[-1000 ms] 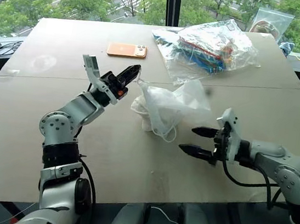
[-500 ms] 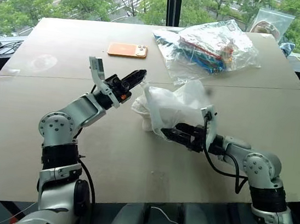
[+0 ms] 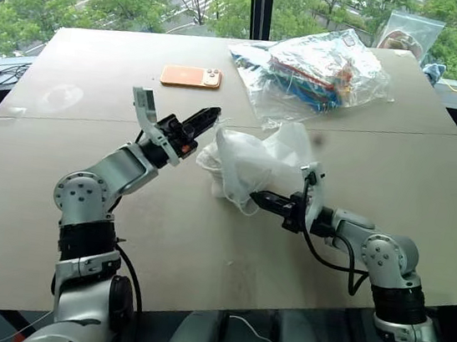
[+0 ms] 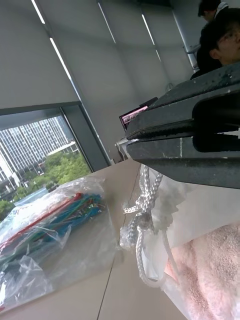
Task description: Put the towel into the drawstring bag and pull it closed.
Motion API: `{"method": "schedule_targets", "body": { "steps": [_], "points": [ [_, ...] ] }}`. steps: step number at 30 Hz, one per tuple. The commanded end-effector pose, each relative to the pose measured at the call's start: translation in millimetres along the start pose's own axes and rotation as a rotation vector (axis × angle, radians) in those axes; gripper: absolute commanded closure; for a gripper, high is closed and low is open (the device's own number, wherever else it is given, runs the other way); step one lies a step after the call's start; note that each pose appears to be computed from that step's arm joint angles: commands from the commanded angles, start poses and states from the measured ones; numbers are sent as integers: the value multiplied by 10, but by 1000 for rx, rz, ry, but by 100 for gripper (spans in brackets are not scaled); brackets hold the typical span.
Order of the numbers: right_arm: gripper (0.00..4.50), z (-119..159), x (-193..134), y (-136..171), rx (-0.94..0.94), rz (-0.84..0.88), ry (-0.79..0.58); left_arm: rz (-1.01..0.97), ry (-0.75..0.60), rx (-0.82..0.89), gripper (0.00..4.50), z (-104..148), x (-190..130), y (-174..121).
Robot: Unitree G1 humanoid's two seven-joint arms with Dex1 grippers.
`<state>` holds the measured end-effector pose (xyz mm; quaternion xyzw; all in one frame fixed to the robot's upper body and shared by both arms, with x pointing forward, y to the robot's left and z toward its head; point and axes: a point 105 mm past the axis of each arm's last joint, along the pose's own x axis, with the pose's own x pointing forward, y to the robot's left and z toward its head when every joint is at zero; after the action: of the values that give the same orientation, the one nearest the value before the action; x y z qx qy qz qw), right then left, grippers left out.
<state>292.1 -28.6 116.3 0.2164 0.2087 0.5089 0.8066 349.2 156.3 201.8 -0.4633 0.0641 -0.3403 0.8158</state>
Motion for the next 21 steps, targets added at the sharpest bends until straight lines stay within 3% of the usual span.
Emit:
{"method": "schedule_targets", "body": {
  "steps": [1,9,16,20,21],
  "points": [
    [446,99,-48,75,-34,14,-44,-29,-40,44,450,120,-50,-120],
    [446,301,-398,383,-141,67,-170,-6,-77,29,450,200,-74,-69],
    [446,730,-539,388,-199,14,-408,-39,-98,40,450,266,-25,-143],
    [446,1027,-694,390,-223,-4,-533,-59,-152,38,450,424,3,-201],
    [446,1241,-818,372,-243,-28,-609,-72,-199,36,450,563,27,-251]
  ]
}}
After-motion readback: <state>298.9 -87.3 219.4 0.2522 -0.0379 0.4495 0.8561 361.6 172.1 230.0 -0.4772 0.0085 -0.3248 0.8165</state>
